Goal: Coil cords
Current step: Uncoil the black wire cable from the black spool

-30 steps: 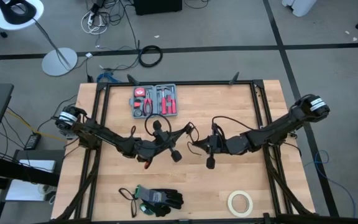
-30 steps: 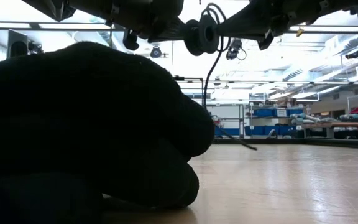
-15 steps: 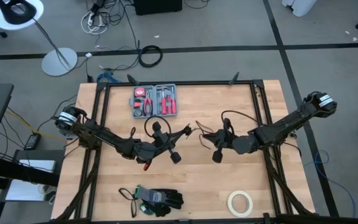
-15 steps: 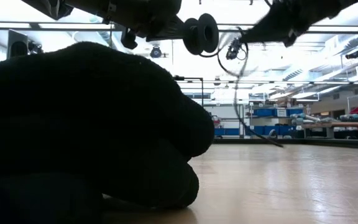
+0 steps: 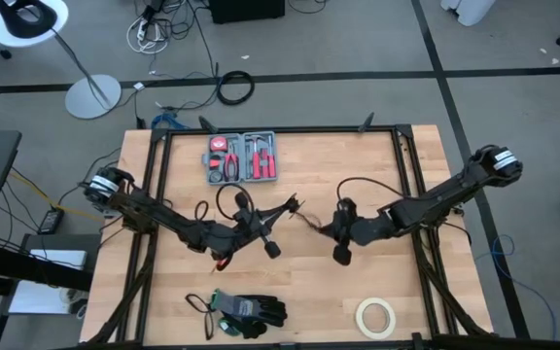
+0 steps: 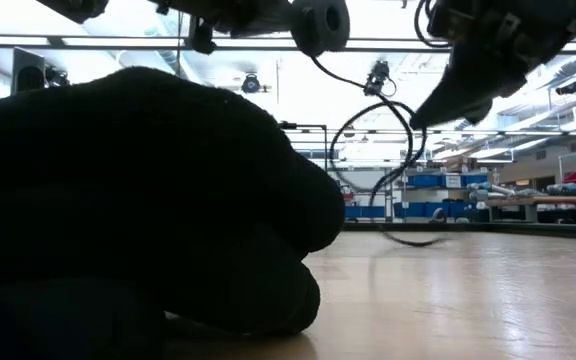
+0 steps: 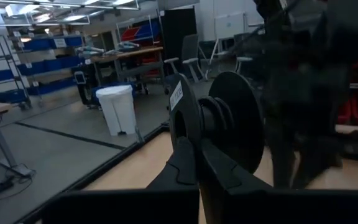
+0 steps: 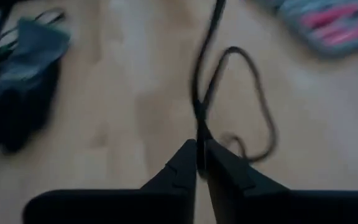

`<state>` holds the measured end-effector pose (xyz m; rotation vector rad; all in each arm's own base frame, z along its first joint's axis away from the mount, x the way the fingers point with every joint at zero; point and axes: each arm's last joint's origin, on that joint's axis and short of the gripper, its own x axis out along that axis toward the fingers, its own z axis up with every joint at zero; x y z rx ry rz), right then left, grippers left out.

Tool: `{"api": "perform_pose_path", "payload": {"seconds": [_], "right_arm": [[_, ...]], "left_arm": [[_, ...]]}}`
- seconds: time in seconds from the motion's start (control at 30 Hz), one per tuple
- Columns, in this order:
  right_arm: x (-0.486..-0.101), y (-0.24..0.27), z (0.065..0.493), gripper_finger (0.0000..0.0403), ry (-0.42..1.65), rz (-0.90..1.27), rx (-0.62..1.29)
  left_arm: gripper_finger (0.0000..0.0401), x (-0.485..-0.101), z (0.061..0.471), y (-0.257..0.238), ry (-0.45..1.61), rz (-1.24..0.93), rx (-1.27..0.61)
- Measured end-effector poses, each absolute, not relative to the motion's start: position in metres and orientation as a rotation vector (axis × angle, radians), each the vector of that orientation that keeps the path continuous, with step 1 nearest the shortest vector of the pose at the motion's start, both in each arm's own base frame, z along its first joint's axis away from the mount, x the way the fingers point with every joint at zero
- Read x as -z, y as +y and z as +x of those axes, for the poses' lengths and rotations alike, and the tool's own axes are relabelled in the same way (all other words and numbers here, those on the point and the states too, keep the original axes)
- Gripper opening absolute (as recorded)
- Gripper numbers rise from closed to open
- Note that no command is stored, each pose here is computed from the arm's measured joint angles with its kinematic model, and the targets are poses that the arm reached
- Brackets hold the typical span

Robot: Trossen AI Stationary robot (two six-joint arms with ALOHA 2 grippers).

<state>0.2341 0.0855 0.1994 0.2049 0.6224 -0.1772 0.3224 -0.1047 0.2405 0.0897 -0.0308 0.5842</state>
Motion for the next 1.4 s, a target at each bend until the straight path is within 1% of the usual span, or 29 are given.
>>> {"api": "perform_pose_path", "payload": {"seconds": [0.1,0.2,0.33,0.47,0.6,0.8,0.87,1.03,1.23,1.4], "right_arm": [[-0.193,0.088,0.235,0.0080,0.681,0.245,0.118],[-0.196,0.086,0.230,0.0108,0.716,0.272,0.090],[-0.211,0.077,0.219,0.0127,0.737,0.312,0.129],[-0.233,0.073,0.213,0.0128,0.589,0.317,0.164],[-0.254,0.077,0.216,0.0125,0.402,0.271,0.099],[-0.271,0.084,0.229,0.0123,0.189,0.117,0.023],[-0.271,0.085,0.232,0.0123,0.170,0.089,0.017],[-0.264,0.086,0.237,0.0123,0.190,0.043,0.022],[-0.256,0.083,0.245,0.0123,0.214,0.009,0.058],[-0.252,0.082,0.249,0.0123,0.216,-0.007,0.063]], "left_arm": [[0.0000,-0.249,0.318,-0.106,-0.046,0.097,-0.583],[0.0000,-0.255,0.313,-0.109,-0.050,0.116,-0.583],[0.0000,-0.265,0.307,-0.113,-0.062,0.130,-0.583],[0.0000,-0.266,0.305,-0.114,-0.064,0.131,-0.577],[0.0000,-0.265,0.306,-0.114,-0.055,0.138,-0.569],[0.0000,-0.263,0.308,-0.117,-0.054,0.145,-0.467],[0.0000,-0.261,0.309,-0.116,-0.043,0.146,-0.433],[0.0000,-0.257,0.311,-0.113,-0.022,0.128,-0.418],[0.0000,-0.255,0.314,-0.113,-0.030,0.084,-0.352],[0.0000,-0.253,0.314,-0.113,-0.021,0.087,-0.342]]}}
